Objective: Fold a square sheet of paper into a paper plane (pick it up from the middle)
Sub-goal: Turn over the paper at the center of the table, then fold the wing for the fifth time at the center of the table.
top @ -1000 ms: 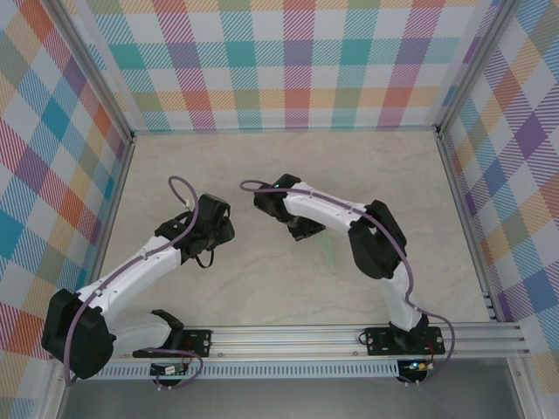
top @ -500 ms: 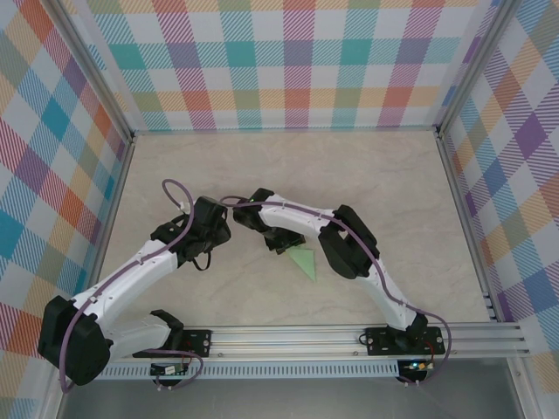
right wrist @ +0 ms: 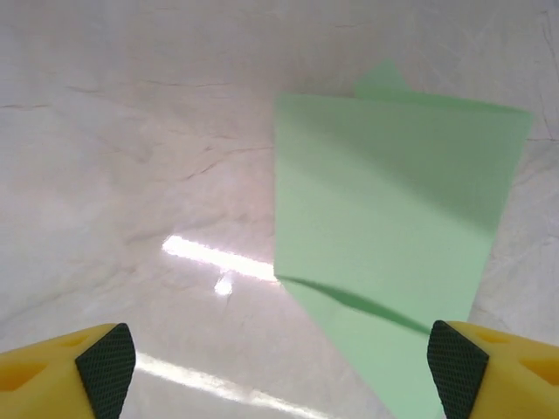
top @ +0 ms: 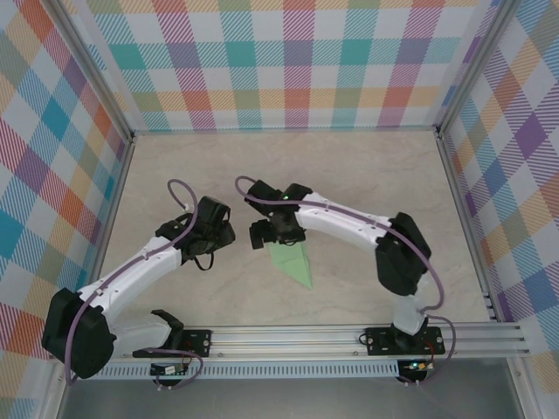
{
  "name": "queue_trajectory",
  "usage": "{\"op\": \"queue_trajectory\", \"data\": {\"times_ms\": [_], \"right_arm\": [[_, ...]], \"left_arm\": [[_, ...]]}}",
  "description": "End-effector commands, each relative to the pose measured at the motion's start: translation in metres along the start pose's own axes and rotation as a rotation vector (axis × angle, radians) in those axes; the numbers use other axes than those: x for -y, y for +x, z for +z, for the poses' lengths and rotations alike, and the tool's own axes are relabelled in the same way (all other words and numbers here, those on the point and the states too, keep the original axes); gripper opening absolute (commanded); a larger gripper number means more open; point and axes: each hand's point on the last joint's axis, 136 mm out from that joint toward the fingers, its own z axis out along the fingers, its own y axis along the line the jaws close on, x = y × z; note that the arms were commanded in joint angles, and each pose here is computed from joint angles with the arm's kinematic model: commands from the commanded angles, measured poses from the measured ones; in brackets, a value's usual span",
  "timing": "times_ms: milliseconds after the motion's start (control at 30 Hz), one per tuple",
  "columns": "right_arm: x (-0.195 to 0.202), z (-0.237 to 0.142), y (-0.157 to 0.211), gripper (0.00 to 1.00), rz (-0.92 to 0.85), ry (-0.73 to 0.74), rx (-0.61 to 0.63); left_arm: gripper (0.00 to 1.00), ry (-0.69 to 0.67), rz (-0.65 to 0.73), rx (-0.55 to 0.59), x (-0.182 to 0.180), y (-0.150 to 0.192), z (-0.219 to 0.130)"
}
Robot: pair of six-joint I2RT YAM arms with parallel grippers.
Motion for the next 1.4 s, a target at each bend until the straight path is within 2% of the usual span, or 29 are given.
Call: {"op": "queue_trajectory", "data": {"times_ms": [0,100,267,400,500,767,1000,1367], "right_arm": [[0.002,-0.014,-0.005,0.81,0.063,-0.192,0.072],[0.016,-0.019,0.004,0.54,0.123,-0.412,0.096],[0.050,-0.014,0.026,0.22,0.196,-0.573,0.063],[0.050,-0.005,0.039,0.16,0.181,-0.625,0.009],[0.045,0.003,0.041,0.14,0.174,-0.659,-0.017],[0.044,0.028,0.039,0.12,0.171,-0.640,-0.072],[0.062,0.054,0.045,0.12,0.217,-0.607,-0.099],[0.096,0.085,0.056,0.13,0.372,-0.660,-0.120]], "left_arm": [[0.52,0.038,-0.003,-0.055,0.008,0.006,0.006],[0.53,0.115,0.000,-0.111,0.026,0.013,0.013],[0.53,0.229,-0.017,-0.233,0.055,0.031,0.027],[0.53,0.253,-0.043,-0.286,0.063,0.041,0.037],[0.53,0.266,-0.058,-0.310,0.068,0.045,0.040],[0.53,0.266,-0.066,-0.341,0.073,0.053,0.044],[0.53,0.274,-0.051,-0.365,0.078,0.059,0.045],[0.54,0.312,-0.013,-0.404,0.103,0.065,0.048]]}}
